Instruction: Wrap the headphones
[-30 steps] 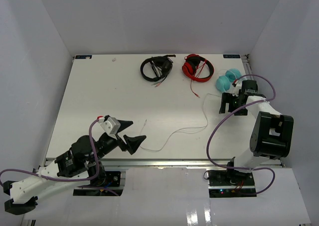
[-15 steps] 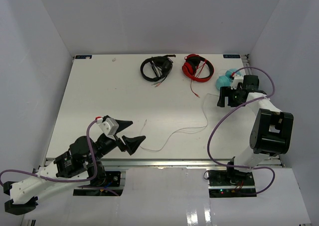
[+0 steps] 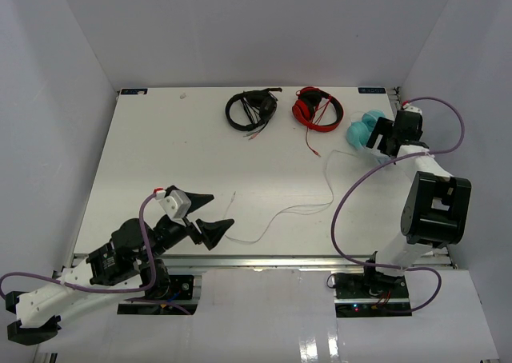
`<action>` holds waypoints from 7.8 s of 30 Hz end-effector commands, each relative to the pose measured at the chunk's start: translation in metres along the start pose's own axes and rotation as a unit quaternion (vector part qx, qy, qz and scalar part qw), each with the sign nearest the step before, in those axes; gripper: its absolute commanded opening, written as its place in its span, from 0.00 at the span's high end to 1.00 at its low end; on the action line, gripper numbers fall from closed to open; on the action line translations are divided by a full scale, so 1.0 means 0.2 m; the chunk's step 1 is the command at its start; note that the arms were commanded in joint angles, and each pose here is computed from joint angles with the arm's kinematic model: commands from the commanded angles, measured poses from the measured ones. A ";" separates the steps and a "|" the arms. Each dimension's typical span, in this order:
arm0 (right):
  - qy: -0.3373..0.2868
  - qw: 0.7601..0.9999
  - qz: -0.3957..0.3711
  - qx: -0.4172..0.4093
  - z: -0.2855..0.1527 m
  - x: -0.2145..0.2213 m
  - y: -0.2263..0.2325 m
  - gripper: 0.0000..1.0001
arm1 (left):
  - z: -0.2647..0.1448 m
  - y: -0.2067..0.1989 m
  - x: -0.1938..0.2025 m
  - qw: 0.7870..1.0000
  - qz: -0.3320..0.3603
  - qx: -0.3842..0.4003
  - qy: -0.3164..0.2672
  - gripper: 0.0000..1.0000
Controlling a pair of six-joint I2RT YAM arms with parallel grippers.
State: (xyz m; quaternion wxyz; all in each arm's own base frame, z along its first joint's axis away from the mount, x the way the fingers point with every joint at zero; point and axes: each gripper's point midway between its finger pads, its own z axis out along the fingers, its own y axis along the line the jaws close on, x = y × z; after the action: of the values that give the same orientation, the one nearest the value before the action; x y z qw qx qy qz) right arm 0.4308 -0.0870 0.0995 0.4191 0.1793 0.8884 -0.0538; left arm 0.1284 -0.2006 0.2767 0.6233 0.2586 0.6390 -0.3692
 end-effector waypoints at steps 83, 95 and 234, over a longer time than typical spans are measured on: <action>-0.310 0.876 -0.075 -0.362 -1.71 -0.74 1.08 0.92 | 0.99 -0.08 0.28 0.980 0.162 -0.007 -0.112 0.02; -0.259 0.847 -0.039 -0.463 -1.95 -0.69 1.10 0.92 | 1.10 -0.10 0.52 0.987 0.079 0.103 -0.091 0.02; -0.182 0.903 -0.017 -0.388 -1.46 -0.39 0.95 0.92 | 0.60 -0.36 0.13 0.975 -0.063 0.181 0.115 0.06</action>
State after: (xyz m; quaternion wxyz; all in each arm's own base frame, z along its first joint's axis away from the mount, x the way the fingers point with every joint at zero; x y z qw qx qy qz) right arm 0.3485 0.1247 0.3156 0.5871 -0.0276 0.7933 0.1588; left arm 0.1488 -0.3689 0.2722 0.4160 0.3595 0.6704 -0.4983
